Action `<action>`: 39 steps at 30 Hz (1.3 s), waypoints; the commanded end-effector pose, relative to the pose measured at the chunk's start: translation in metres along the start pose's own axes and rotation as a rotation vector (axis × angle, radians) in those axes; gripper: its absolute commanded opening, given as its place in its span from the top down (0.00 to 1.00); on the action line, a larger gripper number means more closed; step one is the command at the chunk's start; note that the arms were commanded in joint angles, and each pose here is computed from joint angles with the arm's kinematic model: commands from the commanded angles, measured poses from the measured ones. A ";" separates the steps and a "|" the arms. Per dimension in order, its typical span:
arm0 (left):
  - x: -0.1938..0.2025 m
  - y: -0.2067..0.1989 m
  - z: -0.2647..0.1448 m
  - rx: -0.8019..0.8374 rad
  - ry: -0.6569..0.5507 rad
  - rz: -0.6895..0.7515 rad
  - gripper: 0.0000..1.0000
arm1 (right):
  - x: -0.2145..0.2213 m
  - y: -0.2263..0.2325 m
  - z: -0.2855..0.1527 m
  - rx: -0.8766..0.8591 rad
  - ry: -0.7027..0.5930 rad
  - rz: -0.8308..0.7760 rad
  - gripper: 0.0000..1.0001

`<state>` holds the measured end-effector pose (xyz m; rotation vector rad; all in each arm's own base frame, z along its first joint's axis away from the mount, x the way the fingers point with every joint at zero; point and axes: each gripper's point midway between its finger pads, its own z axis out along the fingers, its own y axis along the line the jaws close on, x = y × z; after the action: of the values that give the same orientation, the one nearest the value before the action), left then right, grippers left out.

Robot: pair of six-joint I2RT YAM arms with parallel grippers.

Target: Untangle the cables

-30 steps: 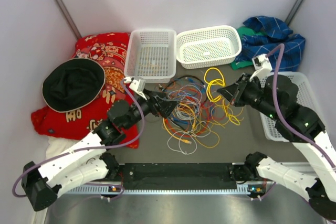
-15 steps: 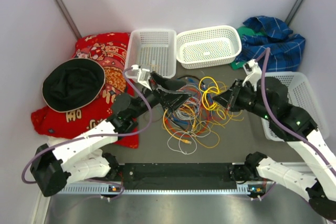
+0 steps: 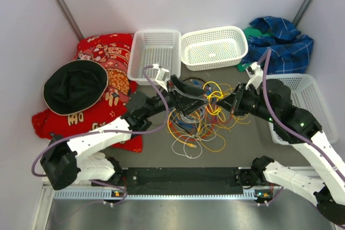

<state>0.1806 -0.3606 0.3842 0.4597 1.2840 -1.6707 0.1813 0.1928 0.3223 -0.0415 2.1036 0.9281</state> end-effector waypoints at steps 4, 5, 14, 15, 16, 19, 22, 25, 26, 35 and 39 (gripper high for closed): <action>0.003 -0.026 0.008 0.118 0.019 0.001 0.28 | -0.010 0.015 0.000 -0.055 -0.029 -0.009 1.00; 0.005 -0.027 0.009 0.123 0.026 -0.001 0.30 | -0.010 0.015 0.001 -0.055 -0.029 -0.008 1.00; 0.009 -0.029 0.005 0.131 0.034 0.016 0.94 | -0.011 0.011 0.000 -0.037 -0.038 -0.012 1.00; 0.009 -0.028 0.005 0.122 0.036 0.021 0.94 | -0.011 0.010 0.001 -0.034 -0.036 -0.013 1.00; 0.006 -0.031 0.003 0.121 0.029 0.030 0.96 | -0.012 0.011 0.000 -0.033 -0.040 -0.013 1.00; 0.003 -0.031 -0.002 0.095 0.029 0.049 0.97 | -0.012 0.010 0.000 -0.030 -0.041 -0.014 1.00; 0.001 -0.031 -0.008 0.072 0.022 0.075 1.00 | -0.012 0.009 0.000 -0.028 -0.044 -0.017 1.00; -0.005 -0.028 -0.013 0.025 0.004 0.098 1.00 | -0.014 0.006 -0.002 -0.011 -0.057 -0.018 0.96; -0.008 -0.028 -0.014 0.011 0.001 0.108 1.00 | -0.014 0.003 -0.003 0.001 -0.059 -0.019 0.91; -0.040 -0.031 -0.028 -0.127 -0.023 0.235 1.00 | -0.020 -0.028 -0.016 0.137 -0.164 0.007 0.69; -0.066 -0.034 -0.030 -0.191 -0.065 0.299 1.00 | -0.020 -0.029 -0.018 0.128 -0.178 0.008 0.28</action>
<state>0.1678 -0.3233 0.4034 0.4960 1.3080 -1.4178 0.1900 0.1628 0.3218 0.0893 2.0363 0.7958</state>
